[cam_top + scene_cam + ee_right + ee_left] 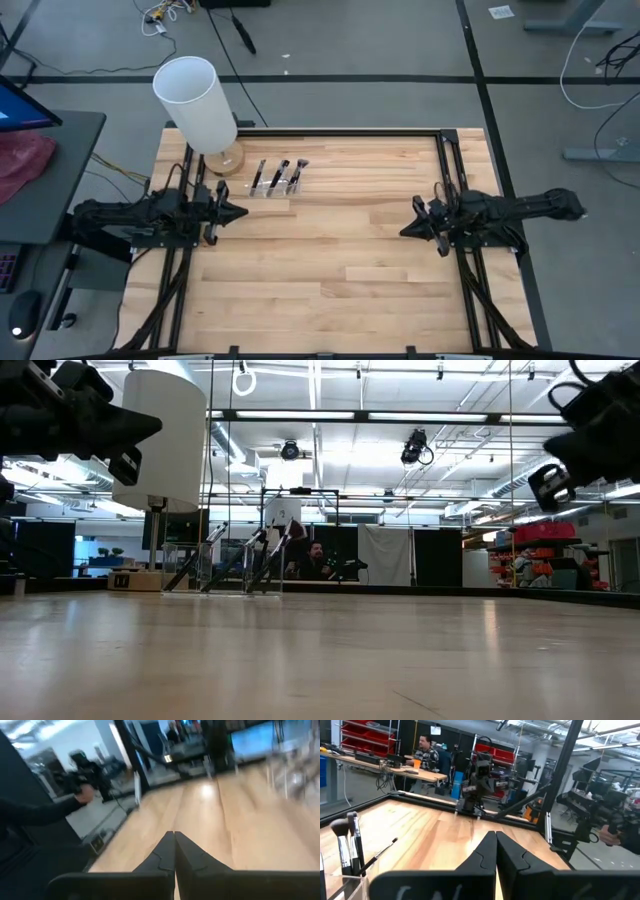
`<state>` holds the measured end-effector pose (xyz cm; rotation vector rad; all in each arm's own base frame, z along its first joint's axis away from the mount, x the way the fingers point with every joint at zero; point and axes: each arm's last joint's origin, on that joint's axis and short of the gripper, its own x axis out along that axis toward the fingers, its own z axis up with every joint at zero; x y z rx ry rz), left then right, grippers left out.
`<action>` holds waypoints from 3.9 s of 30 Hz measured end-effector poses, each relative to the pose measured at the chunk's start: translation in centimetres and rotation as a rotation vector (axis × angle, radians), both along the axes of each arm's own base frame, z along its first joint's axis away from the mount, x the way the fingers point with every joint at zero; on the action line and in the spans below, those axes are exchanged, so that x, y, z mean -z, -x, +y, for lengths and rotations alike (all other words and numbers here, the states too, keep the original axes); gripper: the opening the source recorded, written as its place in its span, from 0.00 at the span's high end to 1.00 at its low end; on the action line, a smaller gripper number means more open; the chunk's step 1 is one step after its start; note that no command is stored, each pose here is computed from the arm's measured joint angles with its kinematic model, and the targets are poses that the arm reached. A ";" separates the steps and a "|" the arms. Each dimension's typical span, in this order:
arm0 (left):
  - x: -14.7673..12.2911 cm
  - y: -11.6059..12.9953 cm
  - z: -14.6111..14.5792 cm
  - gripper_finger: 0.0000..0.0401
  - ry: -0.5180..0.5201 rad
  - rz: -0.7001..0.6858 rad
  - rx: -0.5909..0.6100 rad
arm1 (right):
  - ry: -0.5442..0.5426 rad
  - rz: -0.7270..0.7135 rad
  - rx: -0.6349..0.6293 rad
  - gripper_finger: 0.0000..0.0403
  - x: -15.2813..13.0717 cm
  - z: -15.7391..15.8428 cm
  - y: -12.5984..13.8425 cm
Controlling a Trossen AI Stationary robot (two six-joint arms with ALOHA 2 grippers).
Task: Put items in baskets/containers
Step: Return to Home Position
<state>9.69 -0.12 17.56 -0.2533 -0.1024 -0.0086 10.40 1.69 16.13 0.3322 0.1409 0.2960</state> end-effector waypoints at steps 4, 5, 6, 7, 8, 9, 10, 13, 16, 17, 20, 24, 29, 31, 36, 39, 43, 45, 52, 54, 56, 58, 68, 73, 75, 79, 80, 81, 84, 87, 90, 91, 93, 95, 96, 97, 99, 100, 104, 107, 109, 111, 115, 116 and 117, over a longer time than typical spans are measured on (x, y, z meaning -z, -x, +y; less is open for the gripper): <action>0.0 0.0 0.0 1.00 0.000 0.000 0.005 | 0.066 -0.132 -0.011 1.00 -0.9 -0.2 0.6; 0.0 0.0 0.0 1.00 0.000 0.000 0.005 | 0.091 -0.156 -0.006 1.00 -1.1 -0.3 0.7; 0.0 0.0 0.0 1.00 0.000 0.000 0.005 | 0.117 -0.175 0.001 1.00 -1.2 -0.4 0.8; 0.0 0.0 0.0 1.00 0.000 0.000 0.005 | 0.140 -0.192 0.010 1.00 -1.2 -0.4 0.8; 0.0 0.0 0.0 1.00 0.000 0.000 0.005 | 0.157 -0.202 0.020 1.00 -1.3 -0.5 0.8; 0.0 0.0 0.0 1.00 0.000 0.001 0.005 | 0.167 -0.204 0.032 1.00 -1.3 -0.7 0.8; 0.0 0.0 0.0 1.00 0.000 0.002 0.005 | 0.174 -0.204 0.044 1.00 -1.3 -0.8 0.8; 0.1 0.0 0.0 1.00 -0.001 0.012 0.005 | 0.206 -0.197 0.077 1.00 -1.2 -1.1 0.7; 0.3 0.0 0.0 0.99 -0.002 0.032 0.005 | 0.220 -0.167 0.122 1.00 -1.0 -1.5 0.5; 0.4 0.0 0.0 0.99 -0.002 0.038 0.005 | 0.206 -0.152 0.140 1.00 -0.9 -1.6 0.5; 0.5 -0.1 0.0 0.99 -0.001 0.053 0.000 | 0.132 -0.109 0.154 1.00 -0.7 -1.7 0.3; 0.6 -0.1 0.0 0.99 -0.001 0.058 -0.004 | 0.073 -0.080 0.152 1.00 -0.6 -1.6 0.2; 0.6 -0.1 0.0 0.99 0.000 0.060 -0.006 | 0.105 -0.086 0.159 0.99 -0.6 -1.6 0.2; 0.6 -0.1 0.0 0.99 0.000 0.060 -0.006 | 0.100 -0.085 0.160 0.98 -0.6 -1.6 0.2; 0.6 -0.1 0.0 0.99 0.000 0.060 -0.007 | 0.100 -0.085 0.160 0.96 -0.6 -1.6 0.2; 0.6 -0.1 0.0 0.99 0.000 0.060 -0.007 | 0.100 -0.086 0.160 0.96 -0.6 -1.6 0.2; 0.6 -0.1 0.0 0.99 0.000 0.060 -0.007 | 0.100 -0.086 0.158 0.96 -0.6 -1.6 0.2; 0.6 0.0 0.0 0.99 0.000 0.060 -0.006 | 0.099 -0.104 0.158 0.96 -0.7 -1.6 0.3; 0.6 0.0 0.0 0.99 0.001 0.056 -0.002 | 0.095 -0.213 0.156 0.96 -1.6 -1.5 0.8; 0.5 0.0 0.0 0.99 0.001 0.050 -0.003 | 0.094 -0.241 0.157 0.96 -1.9 -1.5 0.9; 0.5 0.0 0.0 0.99 0.001 0.053 -0.003 | 0.094 -0.241 0.157 0.96 -1.9 -1.5 0.9; 0.5 0.0 0.0 0.99 0.001 0.051 -0.003 | 0.094 -0.255 0.157 0.96 -2.0 -1.5 0.9; 0.5 0.0 0.0 0.99 0.001 0.051 -0.003 | 0.094 -0.251 0.159 0.96 -2.0 -1.5 0.9; 0.5 0.0 0.0 0.99 0.001 0.051 -0.003 | 0.094 -0.249 0.159 0.96 -1.9 -1.5 0.9; 0.5 0.0 0.0 0.99 0.001 0.051 -0.003 | 0.094 -0.249 0.159 0.96 -1.9 -1.5 0.9; 0.5 0.0 0.0 0.99 0.001 0.051 -0.004 | 0.094 -0.249 0.159 0.96 -1.9 -1.5 0.9; 0.5 0.0 0.0 0.99 0.001 0.051 -0.004 | 0.094 -0.249 0.159 0.96 -1.9 -1.5 0.9; 0.5 0.0 0.0 0.99 0.001 0.051 -0.004 | 0.094 -0.250 0.159 0.96 -1.9 -1.5 0.9; 0.5 0.0 0.0 0.99 0.001 0.051 -0.004 | 0.094 -0.250 0.159 0.96 -1.9 -1.5 0.9; 0.5 0.0 0.1 0.99 0.001 0.051 -0.014 | 0.094 -0.250 0.159 0.96 -2.0 -1.5 0.9; 0.5 0.0 0.2 0.99 0.001 0.051 -0.026 | 0.094 -0.250 0.159 0.96 -1.9 -1.5 0.9; 0.5 0.0 0.2 0.99 0.001 0.053 -0.028 | 0.094 -0.250 0.159 0.96 -2.0 -1.5 0.9; 0.6 -0.1 0.2 0.99 0.001 0.057 -0.026 | 0.094 -0.250 0.159 0.96 -2.0 -1.5 0.9; 0.6 -0.1 0.2 0.99 0.001 0.057 -0.026 | 0.094 -0.250 0.159 0.96 -2.0 -1.5 0.9; 0.6 -0.1 0.2 0.99 0.001 0.057 -0.026 | 0.094 -0.250 0.159 0.96 -2.0 -1.5 0.9; 0.6 -0.1 0.2 0.99 0.001 0.057 -0.026 | 0.094 -0.250 0.159 0.96 -1.9 -1.5 0.9; 0.6 -0.1 0.2 0.99 0.001 0.057 -0.026 | 0.094 -0.250 0.159 0.96 -2.0 -1.5 0.9; 0.6 -0.1 0.2 0.99 0.001 0.057 -0.026 | 0.094 -0.250 0.159 0.96 -1.9 -1.5 0.9; 0.6 -0.1 0.2 0.99 0.001 0.057 -0.026 | 0.094 -0.250 0.159 0.96 -1.9 -1.5 0.9; 0.6 -0.1 0.2 0.99 0.001 0.057 -0.026 | 0.094 -0.250 0.159 0.96 -2.0 -1.5 0.9; 0.6 -0.1 0.2 0.99 0.001 0.057 -0.027 | 0.094 -0.250 0.159 0.96 -2.0 -1.5 0.9; 0.6 -0.1 0.2 0.99 0.001 0.057 -0.026 | 0.094 -0.250 0.159 0.96 -2.0 -1.5 0.9; 0.6 -0.1 0.2 0.99 0.001 0.057 -0.026 | 0.094 -0.250 0.159 0.96 -2.0 -1.5 0.9; 0.6 -0.1 0.2 0.99 0.001 0.057 -0.026 | 0.094 -0.250 0.159 0.96 -2.0 -1.5 0.9; 0.6 -0.1 0.2 0.99 0.001 0.057 -0.026 | 0.094 -0.250 0.159 0.96 -1.9 -1.5 0.9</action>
